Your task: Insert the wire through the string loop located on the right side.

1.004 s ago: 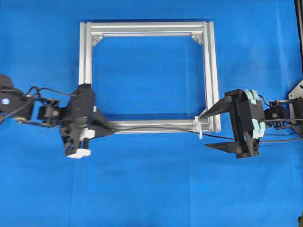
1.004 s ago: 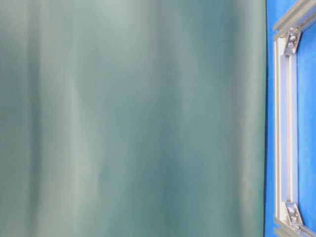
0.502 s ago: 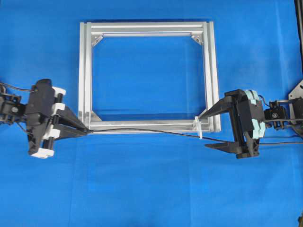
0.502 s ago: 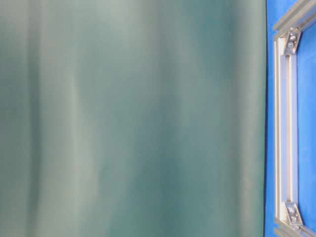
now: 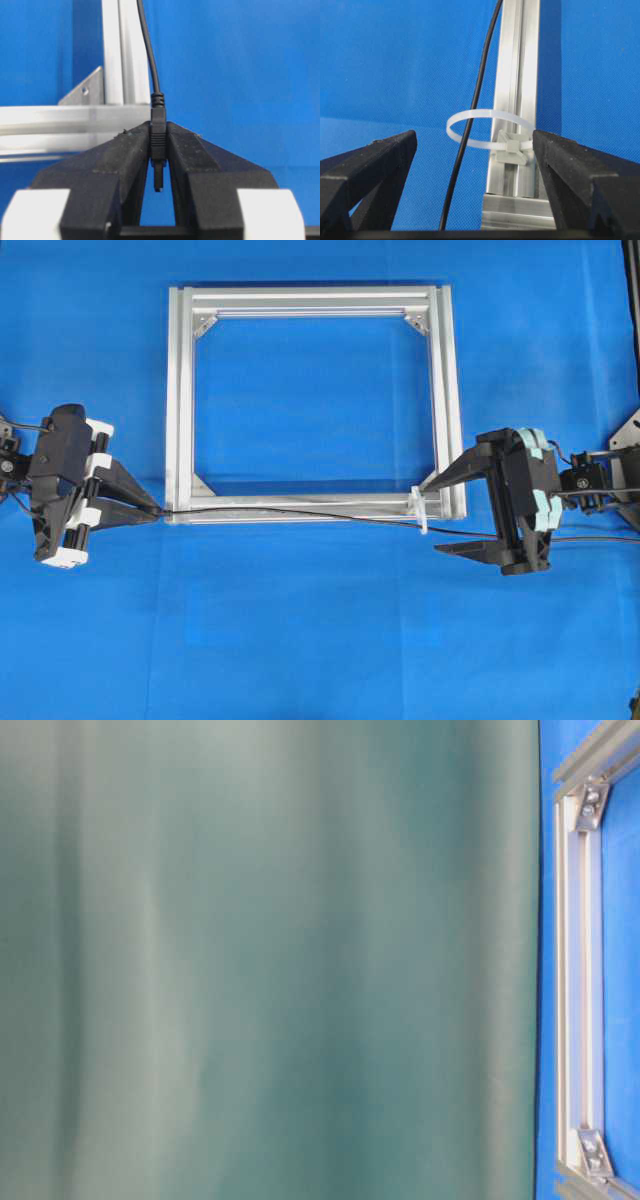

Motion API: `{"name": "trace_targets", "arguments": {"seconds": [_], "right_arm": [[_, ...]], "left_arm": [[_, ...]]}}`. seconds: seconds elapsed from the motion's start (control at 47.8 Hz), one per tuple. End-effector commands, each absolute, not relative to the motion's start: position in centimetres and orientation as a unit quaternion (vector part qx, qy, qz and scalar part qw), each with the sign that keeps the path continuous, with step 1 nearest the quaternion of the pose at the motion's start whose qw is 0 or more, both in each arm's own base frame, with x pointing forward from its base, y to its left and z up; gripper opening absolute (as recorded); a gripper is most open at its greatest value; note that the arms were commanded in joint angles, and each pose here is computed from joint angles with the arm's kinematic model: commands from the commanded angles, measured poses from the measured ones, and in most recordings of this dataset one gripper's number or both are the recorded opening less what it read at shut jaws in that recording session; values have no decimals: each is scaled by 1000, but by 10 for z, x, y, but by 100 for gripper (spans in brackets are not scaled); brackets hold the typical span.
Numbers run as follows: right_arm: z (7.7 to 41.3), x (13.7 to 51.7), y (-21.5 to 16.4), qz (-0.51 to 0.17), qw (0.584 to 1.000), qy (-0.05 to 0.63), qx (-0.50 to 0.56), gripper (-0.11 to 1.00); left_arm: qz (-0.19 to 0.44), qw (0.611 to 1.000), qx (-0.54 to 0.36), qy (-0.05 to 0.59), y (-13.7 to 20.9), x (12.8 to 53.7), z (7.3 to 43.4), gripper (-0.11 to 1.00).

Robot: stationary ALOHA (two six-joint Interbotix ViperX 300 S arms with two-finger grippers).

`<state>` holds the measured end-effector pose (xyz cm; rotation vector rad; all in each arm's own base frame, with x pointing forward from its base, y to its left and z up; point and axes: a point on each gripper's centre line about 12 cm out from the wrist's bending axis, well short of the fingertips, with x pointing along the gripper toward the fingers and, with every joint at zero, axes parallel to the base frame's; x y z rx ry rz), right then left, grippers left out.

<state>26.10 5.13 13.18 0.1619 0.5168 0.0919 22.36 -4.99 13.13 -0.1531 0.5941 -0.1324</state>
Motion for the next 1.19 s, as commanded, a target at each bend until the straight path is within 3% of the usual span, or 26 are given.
{"name": "trace_targets", "arguments": {"seconds": [0.0,0.209,0.418,0.481,0.627,1.171], "right_arm": [[143,266,52,46,967,238,85,86],[146,265,52,48,968,232,84,86],[147,265,52,48,968,232,84,86],[147,265,52,48,968,232,84,86],[148,265,52,48,968,230,85,86],[208,250,51,67,974,194,97,86]], "left_arm": [[-69,953,-75,286,-51,223,134,8],[-68,953,-79,285,-50,218,134,13],[-68,954,-80,282,-49,217,135,75],[-67,954,-80,282,-49,217,135,87],[-68,955,-81,277,-49,217,137,80],[-75,976,-97,179,-43,210,201,81]]}}
